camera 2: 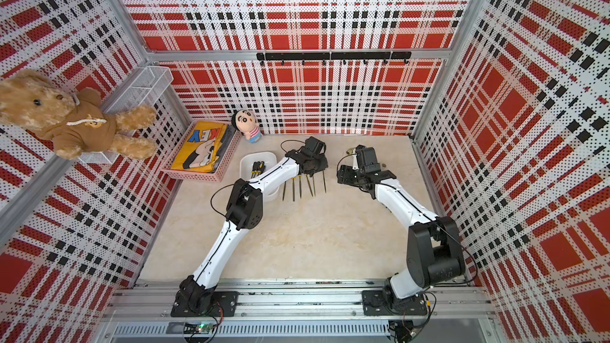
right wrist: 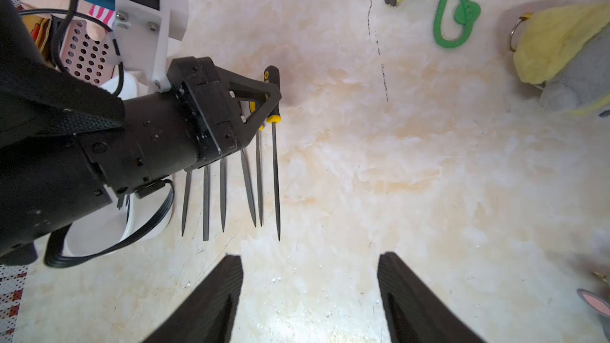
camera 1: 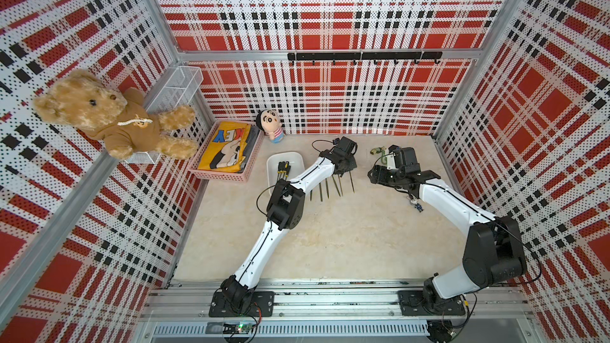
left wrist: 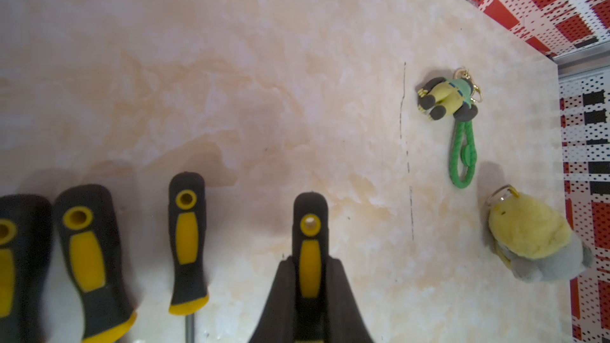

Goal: Take the file tool out of the storage box
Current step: Place the file tool at the center of the board.

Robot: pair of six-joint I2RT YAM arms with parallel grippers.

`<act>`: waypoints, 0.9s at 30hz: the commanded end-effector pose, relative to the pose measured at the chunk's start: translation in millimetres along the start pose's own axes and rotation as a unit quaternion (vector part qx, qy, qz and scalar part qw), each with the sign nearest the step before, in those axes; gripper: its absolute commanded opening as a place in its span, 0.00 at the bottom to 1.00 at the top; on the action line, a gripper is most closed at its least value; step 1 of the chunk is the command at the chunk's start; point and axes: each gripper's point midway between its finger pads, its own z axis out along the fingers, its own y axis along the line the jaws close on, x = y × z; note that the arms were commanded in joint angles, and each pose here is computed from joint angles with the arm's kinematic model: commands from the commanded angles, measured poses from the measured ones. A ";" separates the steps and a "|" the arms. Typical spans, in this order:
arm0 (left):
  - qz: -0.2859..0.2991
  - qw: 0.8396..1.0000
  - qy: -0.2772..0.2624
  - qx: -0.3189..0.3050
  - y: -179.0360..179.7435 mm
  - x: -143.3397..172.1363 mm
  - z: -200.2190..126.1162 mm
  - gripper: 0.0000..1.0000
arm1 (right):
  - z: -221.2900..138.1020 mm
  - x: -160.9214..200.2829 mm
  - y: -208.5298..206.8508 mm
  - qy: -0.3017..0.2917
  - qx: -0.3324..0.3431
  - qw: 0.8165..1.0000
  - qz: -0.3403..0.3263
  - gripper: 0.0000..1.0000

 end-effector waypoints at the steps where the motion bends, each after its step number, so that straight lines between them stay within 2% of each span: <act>1: -0.004 1.000 -0.005 -0.002 4.0 2.2 12.4 0.00 | -1.0 1.5 4.0 -0.003 -0.010 1.000 -0.001 0.73; 14: 0.001 0.999 0.014 -0.031 30.5 15.4 23.5 0.00 | 5.9 6.7 2.0 0.006 -0.011 1.000 0.002 0.73; 20: 0.002 0.999 0.011 -0.035 33.2 12.4 22.3 0.07 | 10.4 10.1 1.6 0.011 -0.014 1.000 0.006 0.73; 23: 0.004 0.999 0.009 -0.031 31.0 9.5 20.2 0.15 | 12.3 11.1 2.0 0.013 -0.015 1.000 0.006 0.73; 27: 0.008 1.000 0.004 -0.025 27.1 5.8 17.0 0.21 | 13.1 11.6 1.6 0.013 -0.014 1.000 0.005 0.74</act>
